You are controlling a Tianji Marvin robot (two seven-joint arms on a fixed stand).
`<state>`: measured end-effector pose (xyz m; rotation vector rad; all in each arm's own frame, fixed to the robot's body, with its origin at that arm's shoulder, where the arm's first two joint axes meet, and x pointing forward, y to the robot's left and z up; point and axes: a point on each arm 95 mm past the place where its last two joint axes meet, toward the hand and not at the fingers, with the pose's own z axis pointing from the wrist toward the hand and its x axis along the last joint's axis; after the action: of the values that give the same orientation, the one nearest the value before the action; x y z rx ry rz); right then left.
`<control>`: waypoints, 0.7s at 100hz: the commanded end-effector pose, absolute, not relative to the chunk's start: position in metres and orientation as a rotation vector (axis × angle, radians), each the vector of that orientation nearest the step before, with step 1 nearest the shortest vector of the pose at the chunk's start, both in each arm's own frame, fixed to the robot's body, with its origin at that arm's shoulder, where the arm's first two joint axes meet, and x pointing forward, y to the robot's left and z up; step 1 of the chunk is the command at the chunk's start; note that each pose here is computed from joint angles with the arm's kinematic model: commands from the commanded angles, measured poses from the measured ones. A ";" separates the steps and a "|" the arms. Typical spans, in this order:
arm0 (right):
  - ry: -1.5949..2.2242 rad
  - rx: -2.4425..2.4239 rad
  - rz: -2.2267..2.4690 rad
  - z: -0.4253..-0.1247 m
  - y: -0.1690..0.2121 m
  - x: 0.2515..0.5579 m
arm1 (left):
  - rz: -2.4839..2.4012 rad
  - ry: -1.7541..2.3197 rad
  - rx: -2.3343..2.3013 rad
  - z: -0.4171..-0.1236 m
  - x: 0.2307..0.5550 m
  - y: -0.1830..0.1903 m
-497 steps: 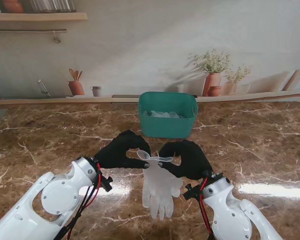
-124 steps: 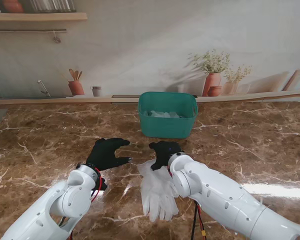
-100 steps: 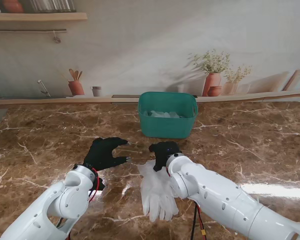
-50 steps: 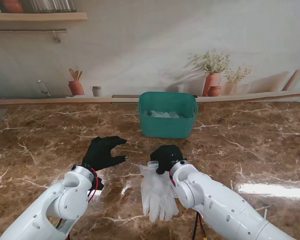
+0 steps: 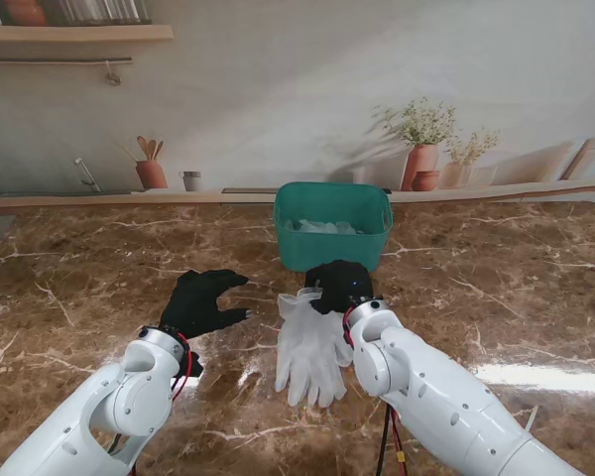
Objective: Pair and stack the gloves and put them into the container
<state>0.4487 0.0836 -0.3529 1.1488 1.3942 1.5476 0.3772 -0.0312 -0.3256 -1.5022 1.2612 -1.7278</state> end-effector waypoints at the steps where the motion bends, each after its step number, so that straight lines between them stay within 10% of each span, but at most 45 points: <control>1: 1.367 1.136 1.533 -0.343 0.075 0.459 | -1.733 1.263 -1.501 -0.326 0.376 -0.031; 70: 1.487 1.002 1.641 -0.370 0.071 0.366 | -1.804 1.211 -1.540 -0.325 0.378 -0.031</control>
<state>0.3829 0.0689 -0.3550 0.9818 1.4297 1.6512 0.3792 -0.0289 -0.3243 -1.5391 1.2090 -1.7981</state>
